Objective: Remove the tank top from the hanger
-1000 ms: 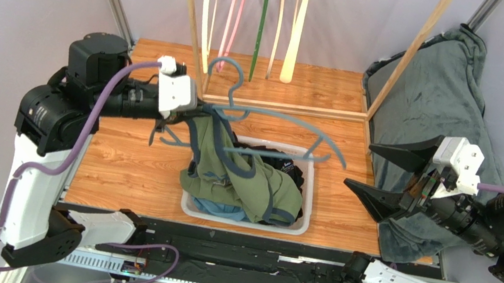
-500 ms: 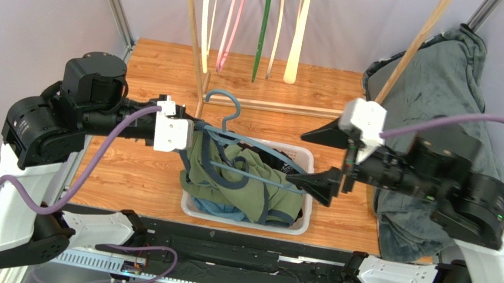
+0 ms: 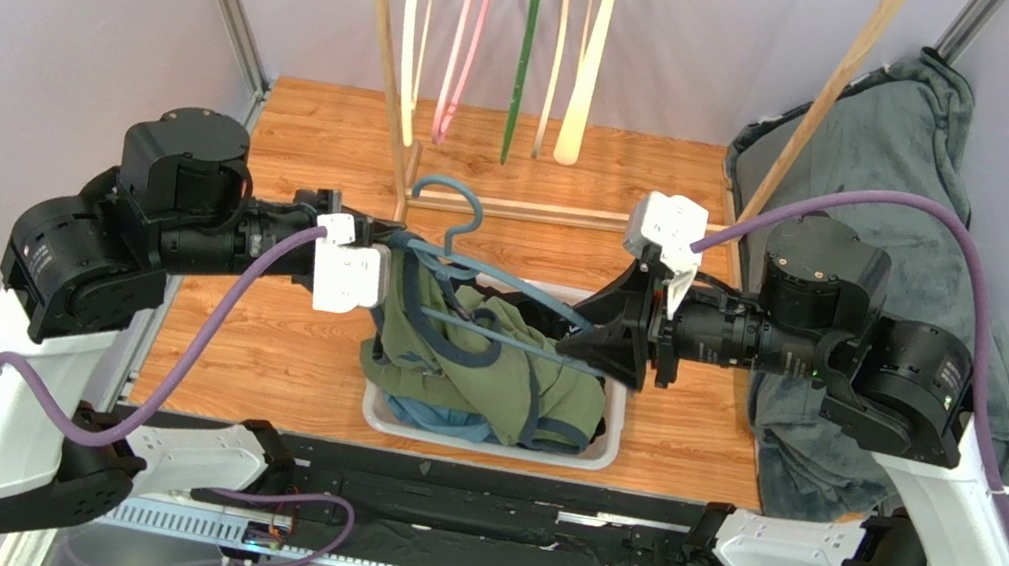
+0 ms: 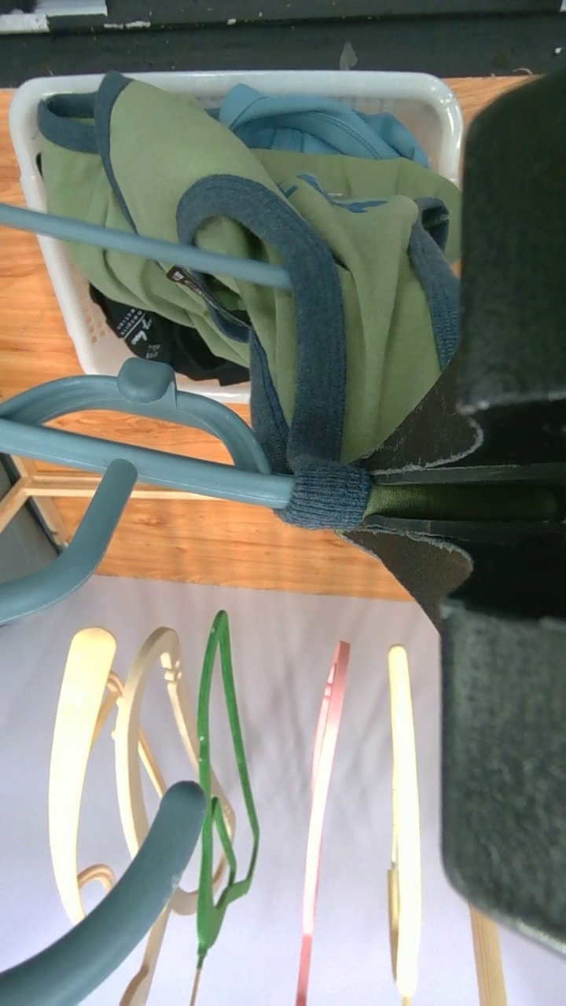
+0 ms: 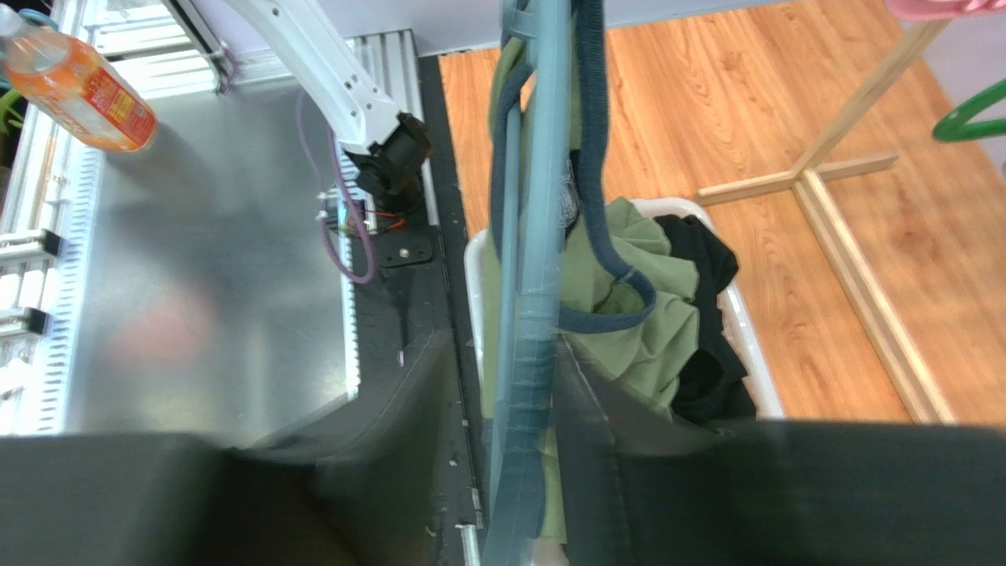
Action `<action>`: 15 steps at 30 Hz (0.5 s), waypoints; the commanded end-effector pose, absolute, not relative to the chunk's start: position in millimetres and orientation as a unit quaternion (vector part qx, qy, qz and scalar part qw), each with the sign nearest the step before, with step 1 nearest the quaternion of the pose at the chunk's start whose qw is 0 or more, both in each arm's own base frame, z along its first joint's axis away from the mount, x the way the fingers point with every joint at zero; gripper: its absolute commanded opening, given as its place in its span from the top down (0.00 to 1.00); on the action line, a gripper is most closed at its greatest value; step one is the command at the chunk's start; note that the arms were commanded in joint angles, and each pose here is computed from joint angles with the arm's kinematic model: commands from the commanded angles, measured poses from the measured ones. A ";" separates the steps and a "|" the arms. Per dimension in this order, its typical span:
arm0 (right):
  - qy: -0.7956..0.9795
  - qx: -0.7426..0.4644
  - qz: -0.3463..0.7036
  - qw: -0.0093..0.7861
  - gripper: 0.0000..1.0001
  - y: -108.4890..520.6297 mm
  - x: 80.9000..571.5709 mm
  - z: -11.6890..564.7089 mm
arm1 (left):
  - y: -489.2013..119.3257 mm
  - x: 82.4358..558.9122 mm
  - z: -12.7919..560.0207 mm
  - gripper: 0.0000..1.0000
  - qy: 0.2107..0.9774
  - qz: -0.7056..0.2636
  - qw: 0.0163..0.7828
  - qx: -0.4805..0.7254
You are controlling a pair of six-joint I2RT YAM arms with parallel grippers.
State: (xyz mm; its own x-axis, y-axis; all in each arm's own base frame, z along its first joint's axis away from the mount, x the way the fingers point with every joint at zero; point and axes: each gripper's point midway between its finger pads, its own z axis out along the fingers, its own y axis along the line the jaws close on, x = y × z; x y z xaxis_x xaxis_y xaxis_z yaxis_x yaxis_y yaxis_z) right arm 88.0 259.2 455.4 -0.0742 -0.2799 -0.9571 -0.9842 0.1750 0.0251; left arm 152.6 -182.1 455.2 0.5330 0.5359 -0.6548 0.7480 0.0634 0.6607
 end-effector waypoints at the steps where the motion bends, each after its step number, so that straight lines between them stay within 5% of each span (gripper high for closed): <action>1: 0.632 -0.507 0.398 0.431 0.83 265.6 86.8 450.6 | -179.2 147.8 492.6 1.00 0.432 -0.076 0.610 0.661; 3: 0.640 -0.500 0.394 0.429 1.00 267.5 90.7 449.5 | -178.7 147.7 497.7 1.00 0.424 -0.068 0.616 0.660; 11: 0.673 -0.457 0.343 0.470 1.00 260.4 119.2 451.9 | -176.9 152.6 507.4 0.96 0.426 -0.051 0.631 0.646; 13: 0.664 -0.443 0.340 0.497 1.00 257.8 124.4 459.2 | -178.9 152.9 509.2 0.79 0.430 -0.060 0.635 0.639; 14: 0.664 -0.434 0.331 0.512 1.00 255.0 129.8 461.2 | -180.5 151.6 509.0 0.50 0.436 -0.071 0.636 0.633; 15: 0.654 -0.431 0.329 0.527 1.00 249.2 128.8 466.8 | -181.8 150.6 507.4 0.37 0.440 -0.080 0.634 0.630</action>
State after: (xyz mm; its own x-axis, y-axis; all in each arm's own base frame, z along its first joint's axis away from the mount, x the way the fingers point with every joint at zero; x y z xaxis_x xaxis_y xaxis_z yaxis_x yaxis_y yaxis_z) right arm 109.7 264.9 451.2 -0.1108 -0.2889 -0.9509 -0.9599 0.2790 0.0271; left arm 153.3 -174.8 466.5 0.5671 0.5599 -0.6041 0.6918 0.0743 0.7182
